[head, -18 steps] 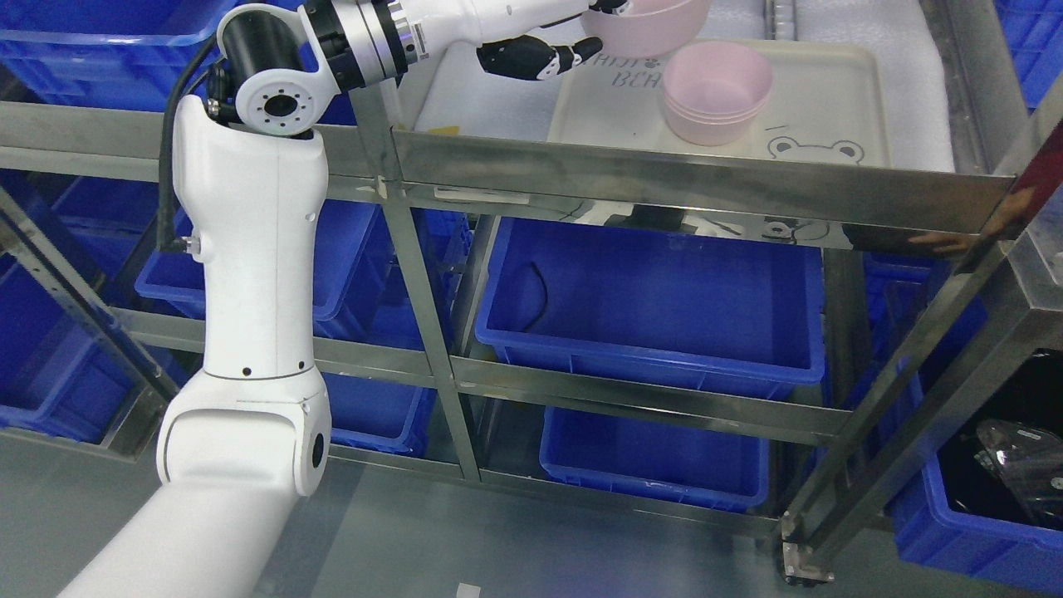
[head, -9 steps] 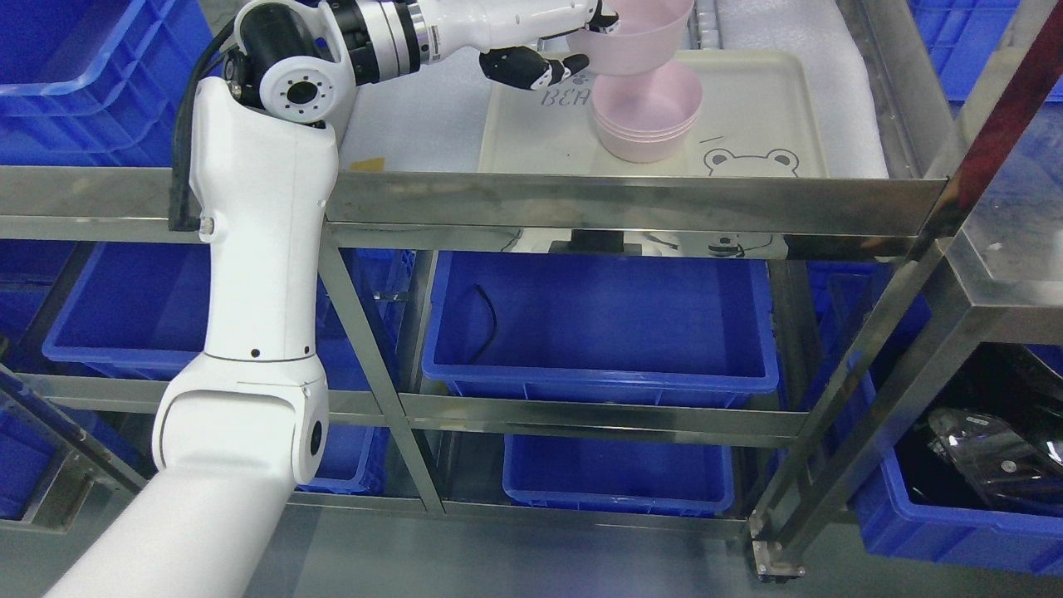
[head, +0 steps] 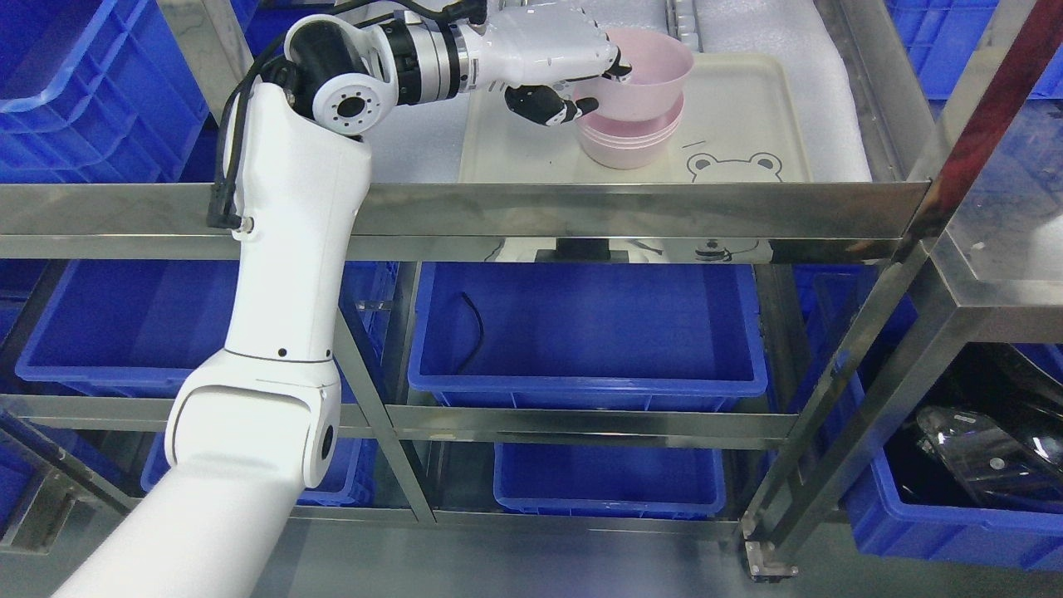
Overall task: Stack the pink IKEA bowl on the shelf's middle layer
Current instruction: 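Lower the pink bowl onto the stacked pink bowls on the tray, then open the left hand and release the pink bowl on the stack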
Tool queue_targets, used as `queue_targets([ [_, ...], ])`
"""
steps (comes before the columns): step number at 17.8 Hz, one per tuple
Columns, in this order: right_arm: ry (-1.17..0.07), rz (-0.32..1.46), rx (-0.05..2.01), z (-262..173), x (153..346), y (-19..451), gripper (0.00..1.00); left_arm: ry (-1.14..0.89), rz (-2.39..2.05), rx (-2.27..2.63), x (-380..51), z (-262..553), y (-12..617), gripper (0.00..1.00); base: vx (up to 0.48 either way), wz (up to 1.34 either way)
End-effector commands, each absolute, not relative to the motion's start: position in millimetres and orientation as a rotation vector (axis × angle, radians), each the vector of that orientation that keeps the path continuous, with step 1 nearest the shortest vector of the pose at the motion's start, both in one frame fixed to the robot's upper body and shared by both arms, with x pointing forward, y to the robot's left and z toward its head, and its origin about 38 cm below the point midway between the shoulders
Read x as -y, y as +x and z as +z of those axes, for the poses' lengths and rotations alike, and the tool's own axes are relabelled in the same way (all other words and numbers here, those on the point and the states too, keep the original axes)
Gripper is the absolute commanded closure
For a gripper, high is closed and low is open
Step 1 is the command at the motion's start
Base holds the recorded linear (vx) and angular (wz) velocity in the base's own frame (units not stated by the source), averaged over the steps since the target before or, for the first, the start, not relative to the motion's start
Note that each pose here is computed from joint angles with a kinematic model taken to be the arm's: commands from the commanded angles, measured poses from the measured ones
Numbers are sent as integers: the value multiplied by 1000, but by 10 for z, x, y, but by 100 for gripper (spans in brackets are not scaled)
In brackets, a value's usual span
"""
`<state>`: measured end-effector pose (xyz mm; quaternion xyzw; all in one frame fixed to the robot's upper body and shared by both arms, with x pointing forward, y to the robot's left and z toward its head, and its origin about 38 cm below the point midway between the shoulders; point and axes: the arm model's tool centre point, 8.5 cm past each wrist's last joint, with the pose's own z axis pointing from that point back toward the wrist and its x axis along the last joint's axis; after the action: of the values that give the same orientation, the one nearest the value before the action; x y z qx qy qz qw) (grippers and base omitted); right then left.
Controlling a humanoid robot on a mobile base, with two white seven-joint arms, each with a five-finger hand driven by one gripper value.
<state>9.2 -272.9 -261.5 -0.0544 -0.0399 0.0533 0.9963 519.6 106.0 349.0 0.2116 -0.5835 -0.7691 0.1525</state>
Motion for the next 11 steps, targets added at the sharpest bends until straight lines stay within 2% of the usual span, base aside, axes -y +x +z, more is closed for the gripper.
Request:
queue_targets([
  [1,-125,108,73,-2607,2838,3,0,582,-2253,1572,-1062,3284,5265,97,0,0],
  [4,-125,108,73,-2607,2838,3,0,593,-2239,1562,-1153,3287,5284,96,0,0],
  [6,-125,108,73,-2607,2838,3,0,593,-2238,1559,-1162,3275,5287,92,0,0],
  [8,-125,108,73,-2607,2838,3,0,594,-2226,1568,-1179,3288,5291,81,0,0],
  [10,-125,108,73,-2607,2838,3,0,590,-2198,1586,-1213,3295,5297,63,0,0],
  [11,-125,108,73,-2607,2838,3,0,588,-2191,1590,-1221,3295,5299,59,0,0],
])
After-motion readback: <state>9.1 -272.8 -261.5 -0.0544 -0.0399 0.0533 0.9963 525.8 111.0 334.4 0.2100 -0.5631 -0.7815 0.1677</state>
